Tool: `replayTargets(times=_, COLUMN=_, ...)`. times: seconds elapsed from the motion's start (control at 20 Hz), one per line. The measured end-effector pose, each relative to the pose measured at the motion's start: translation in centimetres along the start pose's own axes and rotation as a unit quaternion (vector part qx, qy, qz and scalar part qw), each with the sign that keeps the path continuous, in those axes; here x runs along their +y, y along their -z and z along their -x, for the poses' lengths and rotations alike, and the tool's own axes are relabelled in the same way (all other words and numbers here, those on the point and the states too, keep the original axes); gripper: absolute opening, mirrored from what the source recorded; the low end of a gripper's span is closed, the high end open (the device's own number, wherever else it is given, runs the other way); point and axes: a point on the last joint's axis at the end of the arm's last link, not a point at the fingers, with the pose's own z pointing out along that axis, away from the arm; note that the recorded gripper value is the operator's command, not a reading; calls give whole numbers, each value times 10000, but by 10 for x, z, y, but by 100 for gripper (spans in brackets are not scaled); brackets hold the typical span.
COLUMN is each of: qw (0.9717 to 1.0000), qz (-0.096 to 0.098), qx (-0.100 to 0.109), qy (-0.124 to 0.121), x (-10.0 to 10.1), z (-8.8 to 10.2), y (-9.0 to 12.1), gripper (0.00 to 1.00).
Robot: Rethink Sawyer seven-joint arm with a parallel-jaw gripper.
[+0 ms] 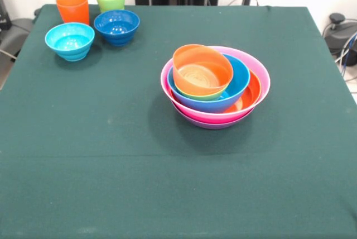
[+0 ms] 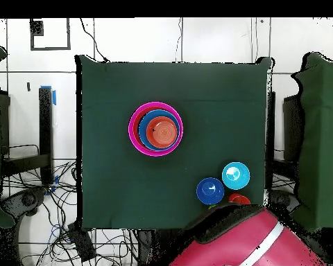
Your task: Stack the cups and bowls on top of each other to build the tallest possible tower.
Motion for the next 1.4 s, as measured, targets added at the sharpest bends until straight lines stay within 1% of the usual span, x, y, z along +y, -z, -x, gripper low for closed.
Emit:
replayTargets(times=0.1, qw=10000, qz=-20, qx=39, qy=51, x=-2, z=-2, y=4, gripper=100)
replayTargets(times=0.25, qw=9991, qz=-109, qx=201, qy=367, x=-5, z=-5, y=20, gripper=100)
replayTargets(times=0.3, qw=9988, qz=-122, qx=223, qy=416, x=-6, z=-5, y=22, gripper=100)
replayTargets(times=0.35, qw=9978, qz=-166, qx=289, qy=575, x=-6, z=-4, y=28, gripper=100)
replayTargets(times=0.5, qw=9965, qz=-234, qx=341, qy=726, x=-7, z=-3, y=37, gripper=100)
replayTargets(times=0.65, qw=9962, qz=-297, qx=313, qy=760, x=-7, z=0, y=44, gripper=100)
replayTargets(times=0.85, qw=9962, qz=-331, qx=283, qy=759, x=-9, z=2, y=47, gripper=100)
replayTargets(times=1.0, qw=9967, qz=-341, qx=264, qy=694, x=-11, z=1, y=47, gripper=100)
replayTargets(times=1.05, qw=9973, qz=-357, qx=231, qy=606, x=-13, z=0, y=46, gripper=100)
replayTargets(times=1.2, qw=9980, qz=-382, qx=177, qy=470, x=-15, z=0, y=46, gripper=100)
replayTargets(times=1.25, qw=9986, qz=-409, qx=116, qy=327, x=-17, z=-1, y=45, gripper=100)
replayTargets(times=1.3, qw=9988, qz=-427, qx=76, qy=238, x=-18, z=-1, y=44, gripper=100)
replayTargets(times=1.4, qw=9989, qz=-450, qx=12, qy=122, x=-18, z=0, y=43, gripper=100)
